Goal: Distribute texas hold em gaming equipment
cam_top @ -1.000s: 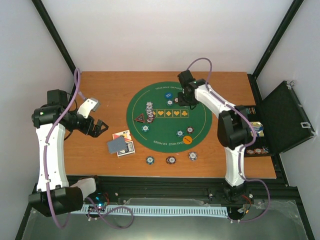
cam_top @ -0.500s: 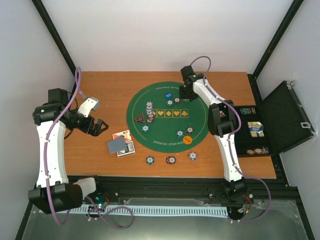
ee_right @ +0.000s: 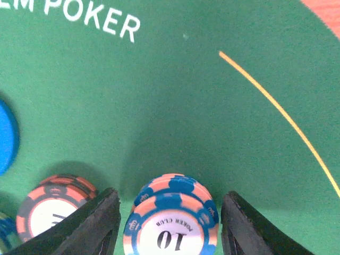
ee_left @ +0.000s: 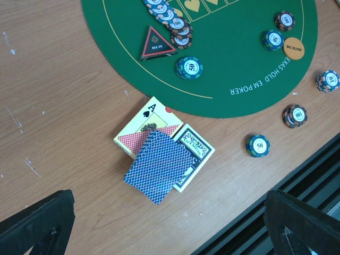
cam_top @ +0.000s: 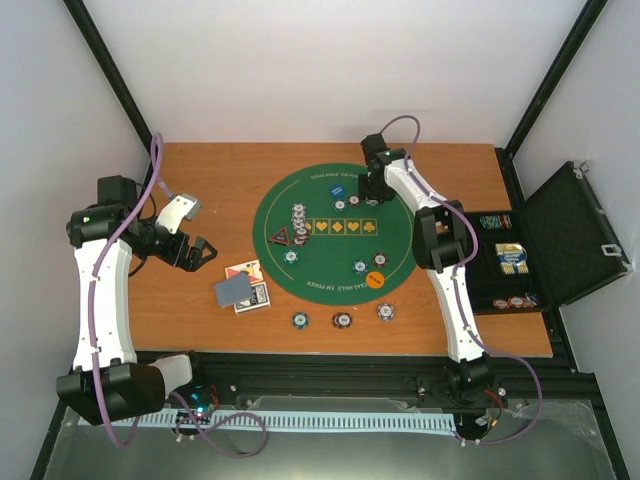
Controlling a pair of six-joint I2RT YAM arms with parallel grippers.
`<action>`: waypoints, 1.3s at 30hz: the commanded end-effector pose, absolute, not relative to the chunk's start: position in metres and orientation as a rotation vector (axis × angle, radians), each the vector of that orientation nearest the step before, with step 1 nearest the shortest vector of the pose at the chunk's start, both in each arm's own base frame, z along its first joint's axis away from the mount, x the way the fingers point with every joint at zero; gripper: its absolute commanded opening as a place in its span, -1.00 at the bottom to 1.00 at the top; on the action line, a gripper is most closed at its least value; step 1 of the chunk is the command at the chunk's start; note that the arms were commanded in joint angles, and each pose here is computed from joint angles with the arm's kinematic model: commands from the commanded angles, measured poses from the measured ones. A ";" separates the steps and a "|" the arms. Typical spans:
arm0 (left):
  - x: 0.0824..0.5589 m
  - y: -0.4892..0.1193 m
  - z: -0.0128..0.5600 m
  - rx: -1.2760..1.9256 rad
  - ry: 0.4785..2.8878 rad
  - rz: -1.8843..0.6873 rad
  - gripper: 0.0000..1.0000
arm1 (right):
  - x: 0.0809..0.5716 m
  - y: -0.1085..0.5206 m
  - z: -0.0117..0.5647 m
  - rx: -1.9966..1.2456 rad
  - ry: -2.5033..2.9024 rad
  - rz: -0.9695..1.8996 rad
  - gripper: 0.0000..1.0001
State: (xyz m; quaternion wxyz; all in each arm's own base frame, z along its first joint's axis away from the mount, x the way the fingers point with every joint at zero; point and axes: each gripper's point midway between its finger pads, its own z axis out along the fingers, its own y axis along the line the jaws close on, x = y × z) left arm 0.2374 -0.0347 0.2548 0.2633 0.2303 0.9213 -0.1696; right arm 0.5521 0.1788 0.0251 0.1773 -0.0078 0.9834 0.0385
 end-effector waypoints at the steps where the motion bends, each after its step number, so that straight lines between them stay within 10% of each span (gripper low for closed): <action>1: 0.240 -0.033 0.262 0.633 2.458 -0.437 1.00 | 0.559 0.177 0.037 0.000 2.765 0.127 0.11; 11: 0.237 -0.036 0.267 0.637 2.446 -0.440 1.00 | 0.534 0.171 0.099 0.004 2.735 0.164 0.29; 27: 0.226 -0.037 0.255 0.632 2.486 -0.462 1.00 | 0.297 0.197 0.107 -0.141 2.722 0.237 0.47; 39: 0.217 -0.038 0.255 0.626 2.489 -0.449 1.00 | 0.209 0.189 0.077 -0.204 2.770 0.216 0.56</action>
